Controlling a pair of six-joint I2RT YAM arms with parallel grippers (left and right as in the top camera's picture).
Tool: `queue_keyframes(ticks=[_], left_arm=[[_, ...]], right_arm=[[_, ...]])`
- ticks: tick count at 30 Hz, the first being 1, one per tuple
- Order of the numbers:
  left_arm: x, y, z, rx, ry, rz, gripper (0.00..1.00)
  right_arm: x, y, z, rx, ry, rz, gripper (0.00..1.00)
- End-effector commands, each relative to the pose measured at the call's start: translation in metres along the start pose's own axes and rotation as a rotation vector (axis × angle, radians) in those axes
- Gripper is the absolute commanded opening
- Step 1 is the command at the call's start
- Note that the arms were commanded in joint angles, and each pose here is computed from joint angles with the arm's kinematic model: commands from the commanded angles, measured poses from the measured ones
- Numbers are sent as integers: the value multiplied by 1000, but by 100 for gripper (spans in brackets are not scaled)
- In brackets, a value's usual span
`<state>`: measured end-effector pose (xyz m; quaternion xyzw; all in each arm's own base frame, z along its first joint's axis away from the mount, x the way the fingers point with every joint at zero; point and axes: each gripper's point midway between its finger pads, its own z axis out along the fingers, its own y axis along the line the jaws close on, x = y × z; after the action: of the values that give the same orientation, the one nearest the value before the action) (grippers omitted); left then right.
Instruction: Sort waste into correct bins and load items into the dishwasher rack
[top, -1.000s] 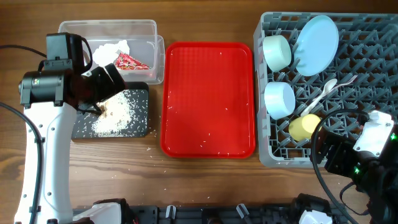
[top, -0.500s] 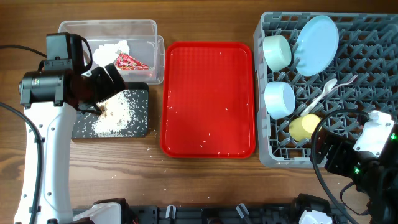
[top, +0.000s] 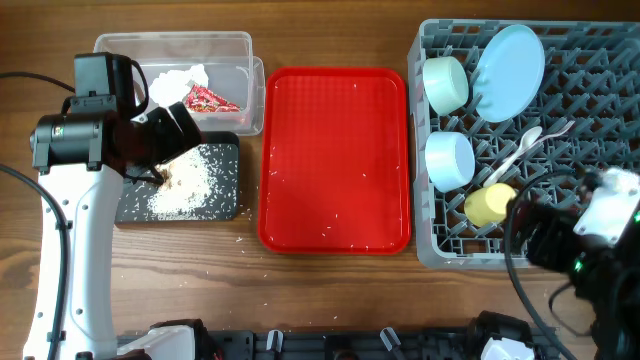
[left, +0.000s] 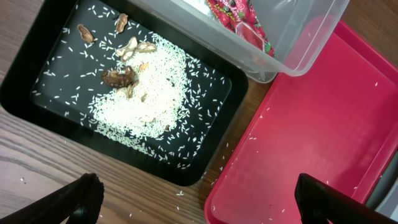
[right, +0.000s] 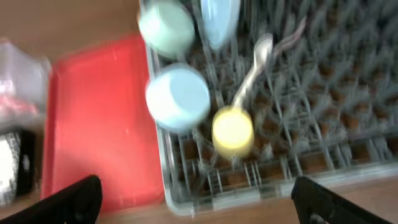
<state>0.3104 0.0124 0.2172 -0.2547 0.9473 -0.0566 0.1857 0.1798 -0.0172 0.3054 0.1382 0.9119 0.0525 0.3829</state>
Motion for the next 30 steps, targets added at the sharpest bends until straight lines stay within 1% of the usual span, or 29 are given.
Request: queue_keyframes(ticks=[1, 4, 9, 13, 16, 19, 23, 28, 30], left_arm=[[-2, -1, -2, 11, -6, 4, 100], [-2, -1, -2, 11, -6, 4, 100], [-2, -1, -2, 11, -6, 4, 100], [-2, -1, -2, 11, -6, 4, 100], [-2, -1, -2, 11, -6, 4, 100], [-2, -1, -2, 10, -6, 4, 100], [-2, -1, -2, 11, -6, 4, 100], [-2, -1, -2, 11, -6, 4, 100], [-2, -1, -2, 11, -6, 4, 100]], right_arm=[[-30, 13, -4, -69, -123, 18, 100], [-49, 15, -7, -74, -201, -29, 100], [-48, 8, 4, -37, -201, -53, 100], [-47, 12, 18, -80, -354, -100, 100], [-36, 14, 32, -110, -476, -131, 100], [-19, 10, 59, -136, -581, -140, 100], [0, 16, 90, -191, -654, -172, 100], [24, 13, 128, -215, -702, -107, 100], [35, 16, 137, -238, -707, -116, 100]])
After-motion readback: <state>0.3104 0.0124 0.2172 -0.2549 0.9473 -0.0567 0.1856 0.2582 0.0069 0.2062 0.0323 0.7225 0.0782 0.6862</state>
